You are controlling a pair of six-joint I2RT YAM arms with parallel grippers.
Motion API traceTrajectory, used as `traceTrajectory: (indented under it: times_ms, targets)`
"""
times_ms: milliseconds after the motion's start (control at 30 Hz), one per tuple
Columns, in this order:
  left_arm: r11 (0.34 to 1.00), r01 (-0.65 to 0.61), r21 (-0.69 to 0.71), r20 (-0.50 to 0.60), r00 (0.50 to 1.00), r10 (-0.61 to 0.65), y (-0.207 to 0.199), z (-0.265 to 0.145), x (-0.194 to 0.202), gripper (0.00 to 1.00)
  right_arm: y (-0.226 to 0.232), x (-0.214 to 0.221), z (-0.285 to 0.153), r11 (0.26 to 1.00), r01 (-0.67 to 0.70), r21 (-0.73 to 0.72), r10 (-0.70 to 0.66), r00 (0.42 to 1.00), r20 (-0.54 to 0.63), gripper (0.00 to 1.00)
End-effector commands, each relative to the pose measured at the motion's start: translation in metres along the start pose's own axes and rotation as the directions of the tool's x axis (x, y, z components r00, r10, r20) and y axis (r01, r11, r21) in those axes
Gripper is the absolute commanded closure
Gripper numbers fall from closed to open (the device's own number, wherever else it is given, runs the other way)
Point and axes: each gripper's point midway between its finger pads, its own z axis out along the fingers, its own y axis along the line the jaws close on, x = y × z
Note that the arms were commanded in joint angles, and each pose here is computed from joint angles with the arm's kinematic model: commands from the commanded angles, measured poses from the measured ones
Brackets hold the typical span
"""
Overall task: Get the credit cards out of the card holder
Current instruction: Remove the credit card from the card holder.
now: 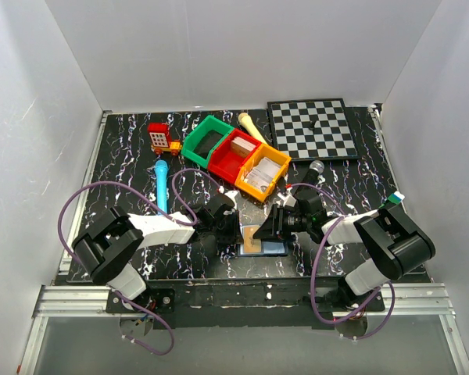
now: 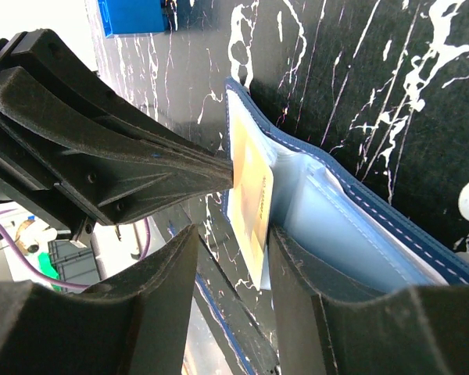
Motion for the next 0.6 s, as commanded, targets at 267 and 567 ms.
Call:
traceTrajectory:
  times_ms: [267,567]
  targets:
    - [0.998,-0.037,0.052,-0.036,0.999,0.039,-0.014,0.014,0.009,1.0,0.037,0.0,0.002,0.989,0.068,-0.134,-0.074,0.997,-0.038,0.59]
    - [0.993,-0.07,0.096,-0.054,0.996,0.076,-0.026,0.017,0.013,1.0,0.041,-0.003,0.003,0.988,0.069,-0.139,-0.076,0.996,-0.045,0.52]
